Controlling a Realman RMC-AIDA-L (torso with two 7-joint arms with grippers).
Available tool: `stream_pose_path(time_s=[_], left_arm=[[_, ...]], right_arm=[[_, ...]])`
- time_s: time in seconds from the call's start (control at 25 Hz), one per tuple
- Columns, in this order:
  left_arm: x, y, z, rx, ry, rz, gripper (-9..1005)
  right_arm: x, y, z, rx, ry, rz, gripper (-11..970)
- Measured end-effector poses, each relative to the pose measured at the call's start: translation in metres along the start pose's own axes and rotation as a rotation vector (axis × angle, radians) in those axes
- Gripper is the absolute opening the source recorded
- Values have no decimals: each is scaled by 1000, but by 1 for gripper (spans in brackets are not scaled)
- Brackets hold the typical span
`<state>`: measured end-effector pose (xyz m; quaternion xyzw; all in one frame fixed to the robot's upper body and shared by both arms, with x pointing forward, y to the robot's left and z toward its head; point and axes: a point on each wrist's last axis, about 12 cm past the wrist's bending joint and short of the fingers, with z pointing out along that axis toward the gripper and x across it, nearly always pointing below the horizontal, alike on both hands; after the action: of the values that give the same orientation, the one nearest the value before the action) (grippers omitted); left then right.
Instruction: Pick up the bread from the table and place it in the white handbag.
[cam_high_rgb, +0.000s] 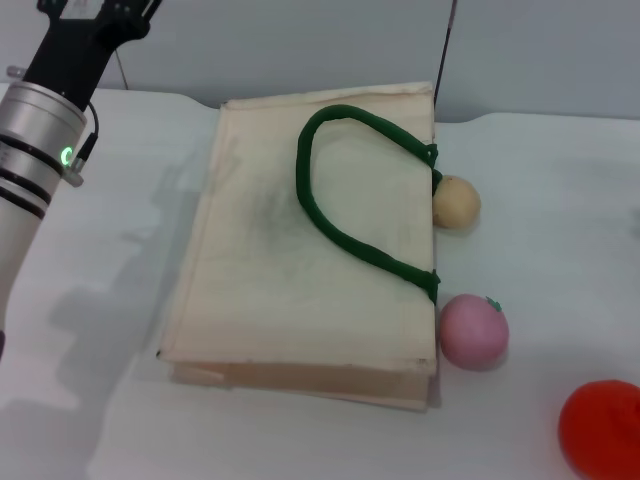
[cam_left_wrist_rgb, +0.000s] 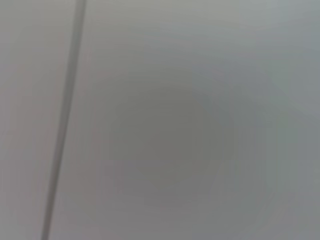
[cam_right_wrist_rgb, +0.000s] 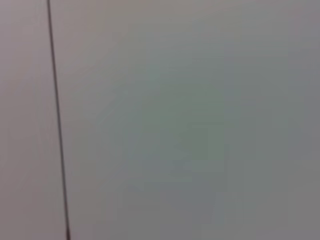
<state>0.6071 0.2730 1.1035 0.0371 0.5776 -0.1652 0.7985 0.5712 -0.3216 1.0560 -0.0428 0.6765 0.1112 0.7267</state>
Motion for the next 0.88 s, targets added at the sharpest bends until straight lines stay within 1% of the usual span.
stream_pose_path(time_s=[0.04,0.12,0.24,0.4,0.52,0.88], left_arm=[[1,-1,-1,-8,3,12,829],[3,-4,-1,7,13,19,830],[7,-16,0,71,36,-5,831],[8,-26,1,108,29,-37,832],[8,-24,2,106,33,-44,833],[8,-20,0,101,39,-39,833]], right_arm=[[-1,-1,0,8,-8,6,886],[-2,-3,-3,25,-29,18,886],[-1,-11,-15,59,-47,26,887],[0,-20,-28,99,-58,29,887],[-2,-21,-27,100,-65,28,888],[-2,-16,-21,91,-67,38,890]])
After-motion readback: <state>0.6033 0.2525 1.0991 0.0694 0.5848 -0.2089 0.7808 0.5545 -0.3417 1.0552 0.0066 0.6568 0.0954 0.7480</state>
